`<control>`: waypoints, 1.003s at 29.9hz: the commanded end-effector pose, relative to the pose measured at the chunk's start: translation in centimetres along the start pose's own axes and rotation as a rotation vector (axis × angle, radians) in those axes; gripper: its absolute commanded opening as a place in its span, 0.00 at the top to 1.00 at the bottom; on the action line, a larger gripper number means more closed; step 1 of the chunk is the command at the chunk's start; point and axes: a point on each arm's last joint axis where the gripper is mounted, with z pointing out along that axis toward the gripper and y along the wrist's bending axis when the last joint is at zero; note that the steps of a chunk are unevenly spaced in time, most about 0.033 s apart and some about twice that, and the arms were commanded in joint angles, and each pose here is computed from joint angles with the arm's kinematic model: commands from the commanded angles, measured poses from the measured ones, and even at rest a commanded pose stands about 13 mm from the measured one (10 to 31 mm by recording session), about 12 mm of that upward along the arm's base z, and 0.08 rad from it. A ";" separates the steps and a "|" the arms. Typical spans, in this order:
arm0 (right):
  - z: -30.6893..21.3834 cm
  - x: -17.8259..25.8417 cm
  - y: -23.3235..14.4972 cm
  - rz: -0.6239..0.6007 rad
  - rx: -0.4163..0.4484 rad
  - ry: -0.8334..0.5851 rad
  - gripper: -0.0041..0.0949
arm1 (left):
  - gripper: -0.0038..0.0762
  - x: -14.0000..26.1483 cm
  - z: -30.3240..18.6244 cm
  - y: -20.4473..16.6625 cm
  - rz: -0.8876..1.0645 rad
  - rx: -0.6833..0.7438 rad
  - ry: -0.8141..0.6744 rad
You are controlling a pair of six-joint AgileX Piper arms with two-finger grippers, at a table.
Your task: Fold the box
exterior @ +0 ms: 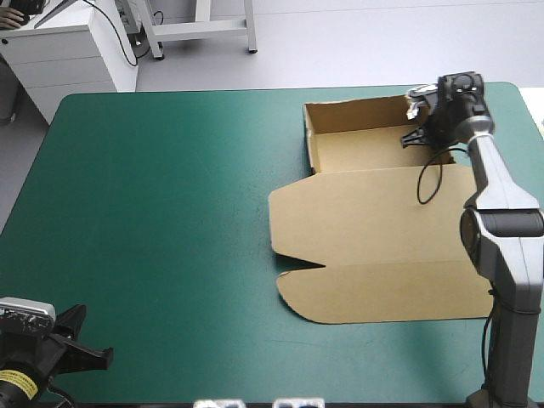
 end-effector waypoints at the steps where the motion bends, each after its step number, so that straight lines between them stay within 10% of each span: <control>1: -3.4 1.9 -7.9 0.066 0.175 -0.018 0.98 | 0.96 -1.3 -0.3 0.1 0.002 0.001 -0.077; 16: -2.9 7.3 -17.9 0.213 0.140 -0.008 0.97 | 0.96 -1.3 -0.3 0.0 0.002 0.002 -0.083; 25: -3.7 7.5 -18.2 0.155 0.179 0.015 0.39 | 0.96 -1.3 -0.3 0.0 0.002 0.002 -0.083; 30: -6.0 7.0 -18.9 0.208 0.250 -0.042 0.35 | 0.96 -1.3 -0.3 0.0 0.002 0.002 -0.085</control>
